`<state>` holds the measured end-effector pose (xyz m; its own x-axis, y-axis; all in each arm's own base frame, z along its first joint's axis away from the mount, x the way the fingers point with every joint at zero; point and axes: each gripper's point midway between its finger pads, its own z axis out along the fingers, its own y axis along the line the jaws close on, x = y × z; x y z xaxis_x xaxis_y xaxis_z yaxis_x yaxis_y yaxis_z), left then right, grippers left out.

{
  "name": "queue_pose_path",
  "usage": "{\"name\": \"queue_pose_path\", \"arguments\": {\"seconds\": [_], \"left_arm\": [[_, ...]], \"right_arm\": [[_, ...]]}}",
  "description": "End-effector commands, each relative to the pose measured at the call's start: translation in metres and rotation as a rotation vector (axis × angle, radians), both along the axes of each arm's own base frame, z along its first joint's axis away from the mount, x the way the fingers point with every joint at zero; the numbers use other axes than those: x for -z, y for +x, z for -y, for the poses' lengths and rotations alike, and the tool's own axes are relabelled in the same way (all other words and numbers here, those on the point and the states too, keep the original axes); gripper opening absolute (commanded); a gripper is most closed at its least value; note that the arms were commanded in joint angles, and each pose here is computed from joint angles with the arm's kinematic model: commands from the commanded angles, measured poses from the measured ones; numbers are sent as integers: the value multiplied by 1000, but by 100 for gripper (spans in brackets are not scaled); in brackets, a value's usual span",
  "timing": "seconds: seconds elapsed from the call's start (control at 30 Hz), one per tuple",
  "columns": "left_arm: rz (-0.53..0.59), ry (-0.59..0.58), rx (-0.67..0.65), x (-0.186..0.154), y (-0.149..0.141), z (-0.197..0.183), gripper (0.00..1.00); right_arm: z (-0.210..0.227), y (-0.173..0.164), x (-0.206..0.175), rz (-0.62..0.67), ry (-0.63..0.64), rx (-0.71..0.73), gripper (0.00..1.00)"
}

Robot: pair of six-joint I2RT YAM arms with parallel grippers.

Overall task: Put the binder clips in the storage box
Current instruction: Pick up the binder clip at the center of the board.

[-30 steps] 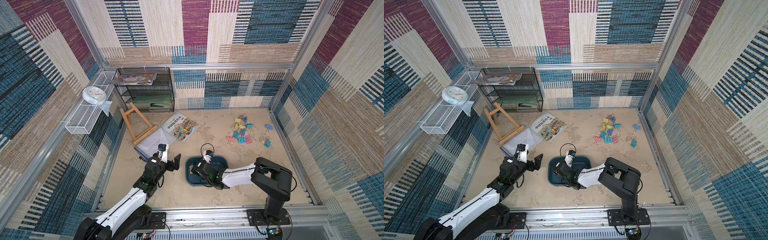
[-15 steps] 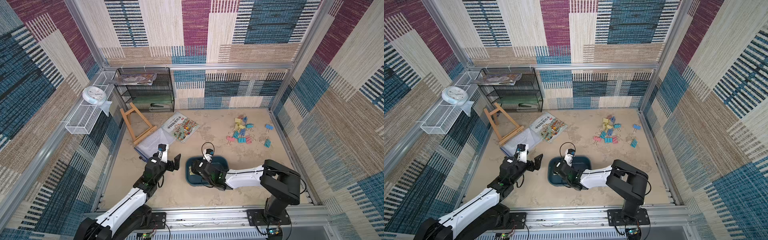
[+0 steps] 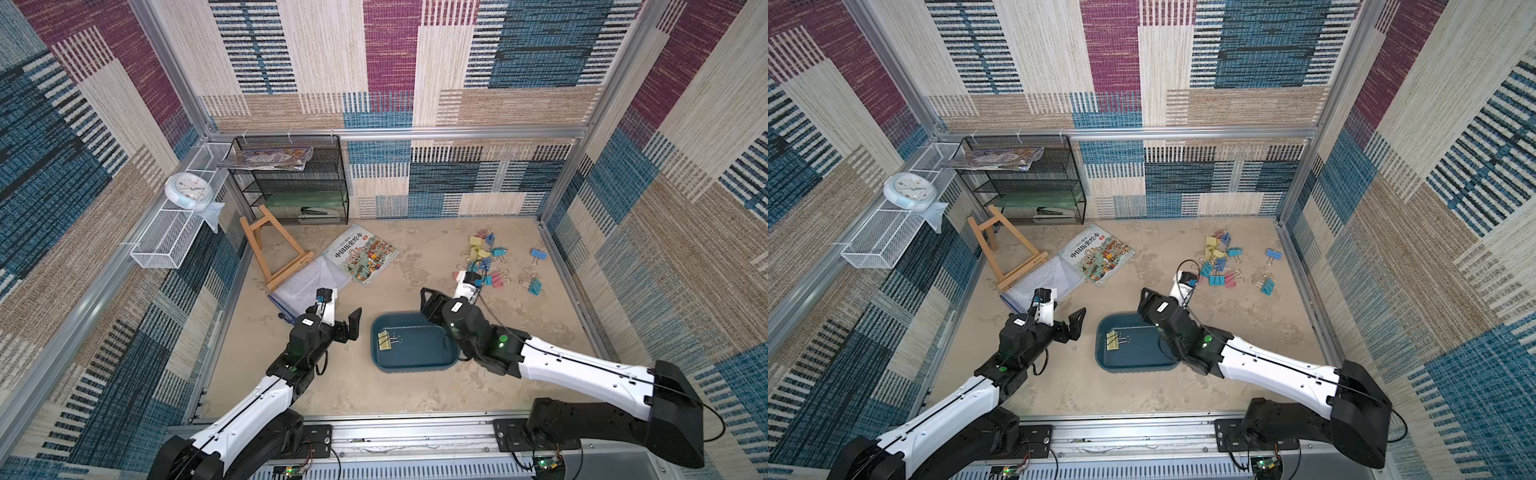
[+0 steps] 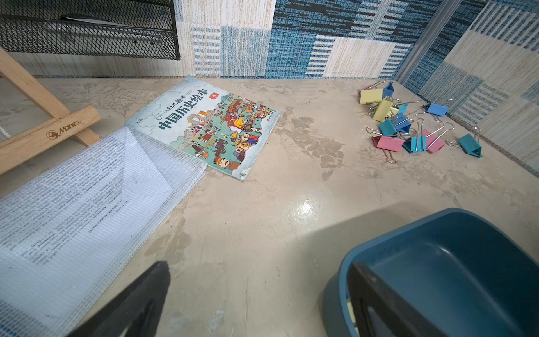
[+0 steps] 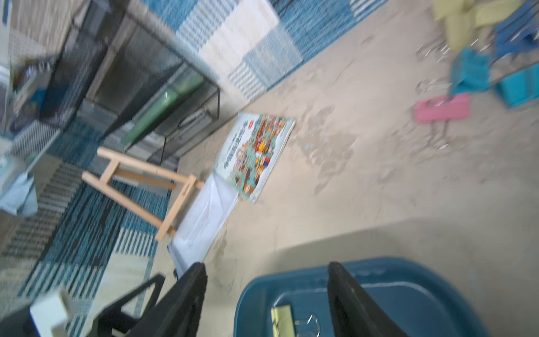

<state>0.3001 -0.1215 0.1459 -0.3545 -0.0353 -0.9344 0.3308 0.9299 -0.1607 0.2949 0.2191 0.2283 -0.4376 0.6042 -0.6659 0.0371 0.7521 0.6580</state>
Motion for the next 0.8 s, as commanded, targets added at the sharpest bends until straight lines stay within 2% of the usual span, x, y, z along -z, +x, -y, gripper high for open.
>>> {"name": "queue_pose_path", "arguments": {"seconds": [0.0, 0.07, 0.2, 0.33, 0.47, 0.77], "left_arm": [[6, -7, -2, -2, 1, 0, 99], [5, -8, -2, -2, 1, 0, 99], [3, -10, 3, -1, 0, 1, 99], [6, -6, 3, -2, 1, 1, 99], [7, 1, -2, -2, 2, 0, 99], [-19, -10, 9, 2, 4, 4, 99]], "right_arm": [[29, 10, 13, -78, 23, -21, 69], [50, 22, 15, -96, 77, 36, 69], [86, 47, 32, -204, 274, 191, 70], [99, 69, 58, -327, 425, 293, 71], [101, 92, 88, -446, 479, 340, 71], [89, 132, 126, -501, 548, 337, 72]]}}
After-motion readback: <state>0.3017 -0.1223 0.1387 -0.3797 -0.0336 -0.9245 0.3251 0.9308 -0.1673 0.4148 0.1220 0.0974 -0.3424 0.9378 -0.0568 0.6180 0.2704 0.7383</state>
